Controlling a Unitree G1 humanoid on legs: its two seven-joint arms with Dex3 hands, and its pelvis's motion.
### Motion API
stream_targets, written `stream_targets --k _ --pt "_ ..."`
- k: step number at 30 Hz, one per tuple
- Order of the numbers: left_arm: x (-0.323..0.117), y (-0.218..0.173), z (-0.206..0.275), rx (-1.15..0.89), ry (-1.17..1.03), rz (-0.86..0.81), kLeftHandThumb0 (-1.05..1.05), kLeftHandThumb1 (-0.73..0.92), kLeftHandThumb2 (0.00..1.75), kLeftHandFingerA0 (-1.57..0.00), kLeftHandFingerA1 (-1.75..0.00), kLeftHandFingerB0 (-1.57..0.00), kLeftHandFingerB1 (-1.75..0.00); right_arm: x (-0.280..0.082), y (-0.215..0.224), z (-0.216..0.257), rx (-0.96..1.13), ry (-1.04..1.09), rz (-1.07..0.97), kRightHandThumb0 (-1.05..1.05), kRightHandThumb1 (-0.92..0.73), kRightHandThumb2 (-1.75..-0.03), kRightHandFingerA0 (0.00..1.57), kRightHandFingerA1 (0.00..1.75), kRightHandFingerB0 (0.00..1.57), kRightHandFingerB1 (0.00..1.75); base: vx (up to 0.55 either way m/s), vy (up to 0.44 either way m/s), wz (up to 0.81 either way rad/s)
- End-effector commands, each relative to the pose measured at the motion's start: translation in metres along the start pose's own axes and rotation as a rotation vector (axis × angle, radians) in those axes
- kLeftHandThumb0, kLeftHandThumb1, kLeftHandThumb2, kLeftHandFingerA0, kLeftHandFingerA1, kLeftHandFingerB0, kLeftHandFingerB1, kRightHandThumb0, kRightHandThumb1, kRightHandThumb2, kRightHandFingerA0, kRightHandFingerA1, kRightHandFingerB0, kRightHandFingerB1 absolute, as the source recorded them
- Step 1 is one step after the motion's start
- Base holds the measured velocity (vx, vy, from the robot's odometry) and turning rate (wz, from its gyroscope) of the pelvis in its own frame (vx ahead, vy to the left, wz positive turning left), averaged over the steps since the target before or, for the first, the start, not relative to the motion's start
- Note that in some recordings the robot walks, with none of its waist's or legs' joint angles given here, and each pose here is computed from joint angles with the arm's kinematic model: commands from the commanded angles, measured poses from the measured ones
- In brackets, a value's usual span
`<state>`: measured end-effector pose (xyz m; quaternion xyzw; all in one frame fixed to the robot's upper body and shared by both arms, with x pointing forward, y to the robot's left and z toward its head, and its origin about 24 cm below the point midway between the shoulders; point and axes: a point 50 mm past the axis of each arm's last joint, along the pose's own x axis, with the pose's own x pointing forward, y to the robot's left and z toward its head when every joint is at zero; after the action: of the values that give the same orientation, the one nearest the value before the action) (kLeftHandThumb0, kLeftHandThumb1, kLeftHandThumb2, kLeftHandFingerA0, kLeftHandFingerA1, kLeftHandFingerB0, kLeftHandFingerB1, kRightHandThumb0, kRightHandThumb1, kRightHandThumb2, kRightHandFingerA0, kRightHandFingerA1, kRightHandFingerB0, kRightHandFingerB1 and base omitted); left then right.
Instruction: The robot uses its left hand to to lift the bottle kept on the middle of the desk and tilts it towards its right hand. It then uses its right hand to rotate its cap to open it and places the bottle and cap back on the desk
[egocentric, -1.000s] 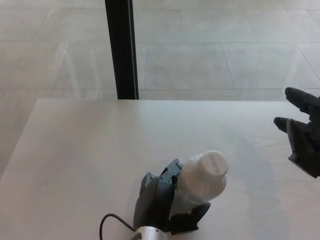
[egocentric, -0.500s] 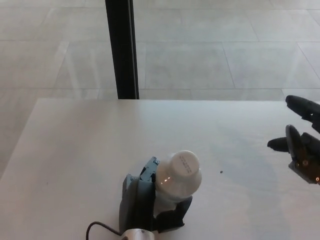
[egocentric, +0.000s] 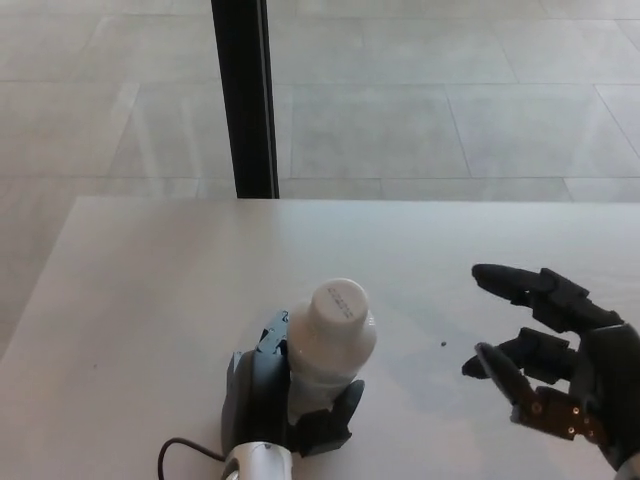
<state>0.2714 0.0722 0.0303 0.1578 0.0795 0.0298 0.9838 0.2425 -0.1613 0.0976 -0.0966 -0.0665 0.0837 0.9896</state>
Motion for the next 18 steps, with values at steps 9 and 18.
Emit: stream_targets --k 9,18 --pt "-0.001 -0.013 -0.004 0.206 0.138 -0.129 -0.06 0.68 0.94 -0.84 -1.75 -0.63 -1.21 0.026 0.02 0.033 -0.147 -0.16 0.085 -0.52 -0.57 -0.57 0.77 1.01 0.45 0.41 0.0 0.0 0.0" --pt "-0.001 -0.011 -0.004 0.228 0.134 -0.123 -0.08 0.77 0.82 -0.82 -1.75 -0.6 -0.99 0.039 0.024 0.036 -0.193 -0.156 0.079 -0.56 -0.56 -0.57 0.8 1.08 0.43 0.42 0.0 0.0 0.0"
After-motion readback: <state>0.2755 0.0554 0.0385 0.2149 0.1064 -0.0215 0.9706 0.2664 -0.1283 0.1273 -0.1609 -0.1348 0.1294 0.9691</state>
